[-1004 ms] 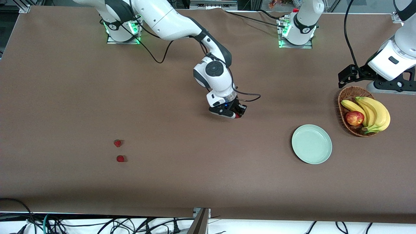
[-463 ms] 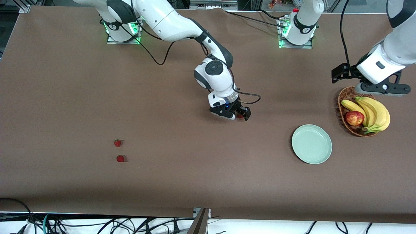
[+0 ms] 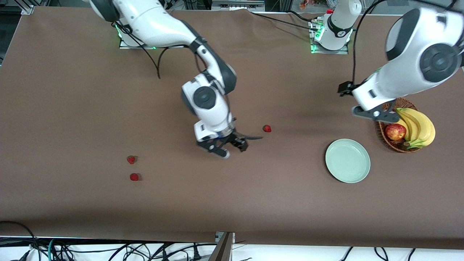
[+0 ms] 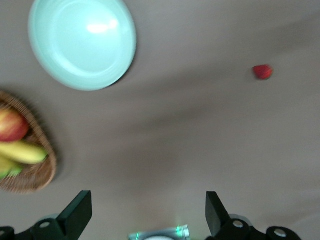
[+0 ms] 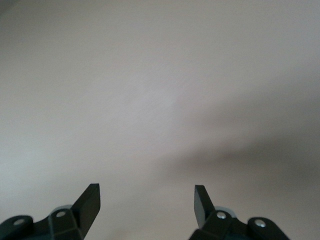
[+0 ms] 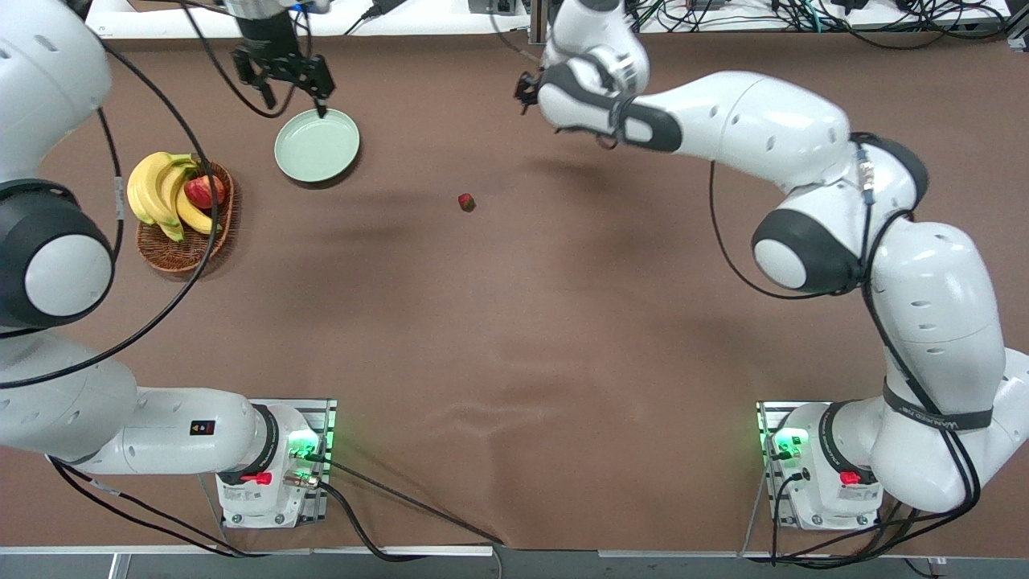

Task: Collect all strawberries into plate
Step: 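Grasp the mid-table strawberry with the left gripper while the right gripper grasps another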

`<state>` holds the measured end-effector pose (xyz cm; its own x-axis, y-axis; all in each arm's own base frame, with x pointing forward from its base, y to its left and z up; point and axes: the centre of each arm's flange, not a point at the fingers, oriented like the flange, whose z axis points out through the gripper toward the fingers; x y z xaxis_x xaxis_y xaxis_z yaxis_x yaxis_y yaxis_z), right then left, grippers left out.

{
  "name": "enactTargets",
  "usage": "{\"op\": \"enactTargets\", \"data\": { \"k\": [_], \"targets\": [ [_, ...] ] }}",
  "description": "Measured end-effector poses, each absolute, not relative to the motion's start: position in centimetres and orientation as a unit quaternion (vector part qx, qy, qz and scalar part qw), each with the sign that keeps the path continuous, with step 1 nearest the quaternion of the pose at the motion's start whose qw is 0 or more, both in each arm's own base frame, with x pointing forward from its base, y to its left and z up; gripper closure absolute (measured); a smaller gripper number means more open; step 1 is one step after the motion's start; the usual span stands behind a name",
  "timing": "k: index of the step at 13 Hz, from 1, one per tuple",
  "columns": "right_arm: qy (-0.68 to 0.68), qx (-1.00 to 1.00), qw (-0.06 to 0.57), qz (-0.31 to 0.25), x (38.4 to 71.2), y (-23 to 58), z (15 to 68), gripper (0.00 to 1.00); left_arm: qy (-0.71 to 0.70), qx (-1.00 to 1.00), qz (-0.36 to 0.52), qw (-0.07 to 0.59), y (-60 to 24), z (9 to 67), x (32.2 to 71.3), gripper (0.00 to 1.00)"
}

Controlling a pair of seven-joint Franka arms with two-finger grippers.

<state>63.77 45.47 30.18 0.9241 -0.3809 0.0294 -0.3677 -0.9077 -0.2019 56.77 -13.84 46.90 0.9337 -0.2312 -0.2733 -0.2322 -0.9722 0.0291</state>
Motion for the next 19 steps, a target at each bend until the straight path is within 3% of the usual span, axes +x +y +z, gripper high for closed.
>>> {"op": "enactTargets", "data": {
  "k": [6, 10, 14, 16, 18, 19],
  "targets": [
    [-0.017, -0.999, 0.026, 0.033, 69.4, 23.0, 27.8, 0.15, 0.028, -0.994, 0.104, -0.035, -23.3, 35.6, 59.5, 0.00],
    [-0.101, -0.995, 0.010, 0.004, 71.3, 10.5, 25.0, 0.15, -0.083, -0.991, 0.081, -0.062, -28.2, 28.5, 60.1, 0.00],
    [-0.147, -0.988, 0.003, -0.038, 72.0, 9.9, 22.4, 0.16, -0.149, -0.983, 0.077, -0.071, -33.9, 23.4, 58.0, 0.00],
    [-0.161, -0.986, -0.002, -0.049, 72.2, 9.7, 20.8, 0.17, -0.153, -0.985, 0.068, -0.044, -35.2, 21.4, 57.0, 0.00],
    [-0.165, -0.985, -0.005, -0.053, 72.3, 9.3, 19.6, 0.21, -0.159, -0.984, 0.070, -0.028, -35.6, 19.9, 56.3, 0.00],
    [-0.166, -0.985, -0.006, -0.053, 72.3, 9.2, 19.1, 0.28, -0.160, -0.984, 0.073, -0.025, -35.6, 19.4, 56.1, 0.00]
  ]
}}
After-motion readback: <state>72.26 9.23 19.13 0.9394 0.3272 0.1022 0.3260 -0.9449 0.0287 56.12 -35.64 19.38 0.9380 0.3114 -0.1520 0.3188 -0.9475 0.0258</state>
